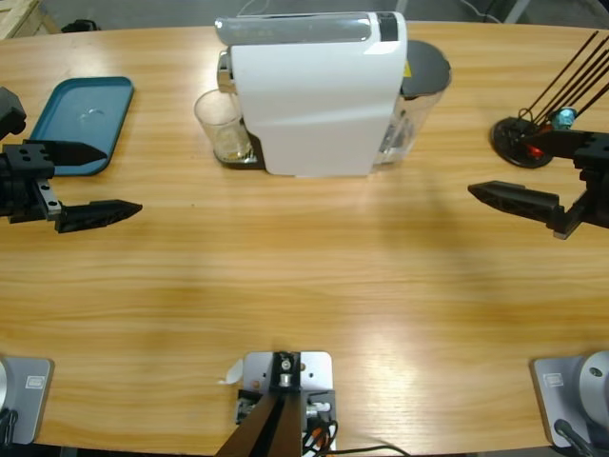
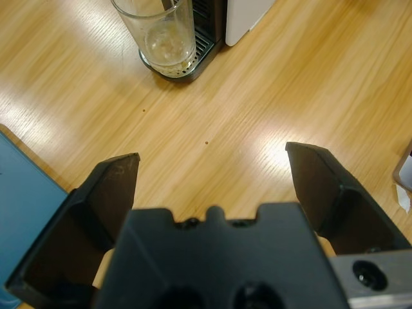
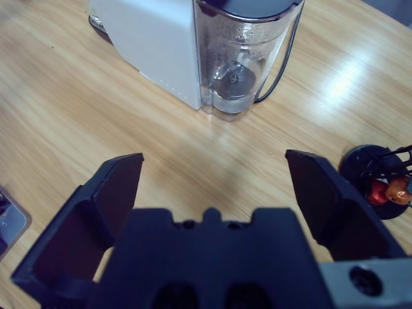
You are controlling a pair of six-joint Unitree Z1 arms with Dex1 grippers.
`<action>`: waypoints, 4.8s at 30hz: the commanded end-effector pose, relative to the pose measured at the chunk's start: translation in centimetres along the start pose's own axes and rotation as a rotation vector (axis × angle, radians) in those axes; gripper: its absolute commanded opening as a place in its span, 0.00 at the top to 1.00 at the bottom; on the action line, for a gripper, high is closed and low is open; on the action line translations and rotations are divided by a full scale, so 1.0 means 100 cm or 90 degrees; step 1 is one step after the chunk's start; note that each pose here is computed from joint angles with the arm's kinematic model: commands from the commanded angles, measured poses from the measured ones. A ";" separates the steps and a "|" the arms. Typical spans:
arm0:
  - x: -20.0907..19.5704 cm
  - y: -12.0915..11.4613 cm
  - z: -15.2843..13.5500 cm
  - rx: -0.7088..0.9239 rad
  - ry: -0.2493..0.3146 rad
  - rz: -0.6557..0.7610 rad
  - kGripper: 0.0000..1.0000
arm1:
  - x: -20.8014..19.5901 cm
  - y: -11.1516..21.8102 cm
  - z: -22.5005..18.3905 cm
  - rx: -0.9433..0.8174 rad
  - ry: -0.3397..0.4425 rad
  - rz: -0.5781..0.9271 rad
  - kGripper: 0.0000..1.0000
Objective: Pour coffee
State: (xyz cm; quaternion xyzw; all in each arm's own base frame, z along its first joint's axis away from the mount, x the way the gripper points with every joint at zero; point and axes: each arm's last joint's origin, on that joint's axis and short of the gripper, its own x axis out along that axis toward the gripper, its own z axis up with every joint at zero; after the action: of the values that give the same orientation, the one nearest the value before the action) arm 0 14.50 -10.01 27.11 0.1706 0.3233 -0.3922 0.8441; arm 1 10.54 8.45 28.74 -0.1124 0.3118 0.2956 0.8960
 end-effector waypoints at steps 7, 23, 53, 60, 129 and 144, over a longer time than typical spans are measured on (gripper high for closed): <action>0.008 -0.002 -0.010 -0.010 0.031 -0.002 0.01 | 0.003 0.004 -0.009 -0.007 0.009 0.033 0.00; 0.008 -0.003 -0.013 -0.013 0.034 -0.003 0.01 | 0.012 0.005 -0.009 -0.007 0.018 0.043 0.00; 0.006 -0.003 -0.016 -0.017 0.035 0.009 0.01 | 0.012 0.005 -0.010 0.000 0.018 0.044 0.00; 0.007 -0.003 -0.016 -0.020 0.037 0.009 0.01 | 0.014 0.005 -0.010 0.000 0.024 0.043 0.00; 0.016 0.000 -0.014 -0.032 0.053 0.004 0.01 | 0.024 0.006 -0.012 0.000 0.029 0.043 0.00; 0.018 0.001 -0.013 -0.032 0.052 0.005 0.01 | 0.025 0.006 -0.012 0.000 0.030 0.042 0.00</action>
State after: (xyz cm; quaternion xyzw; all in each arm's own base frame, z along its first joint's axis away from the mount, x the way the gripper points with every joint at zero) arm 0 14.85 -10.11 26.21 0.1620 0.3450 -0.3757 0.8447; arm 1 11.35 9.44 27.37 -0.1067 0.3195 0.3165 0.8868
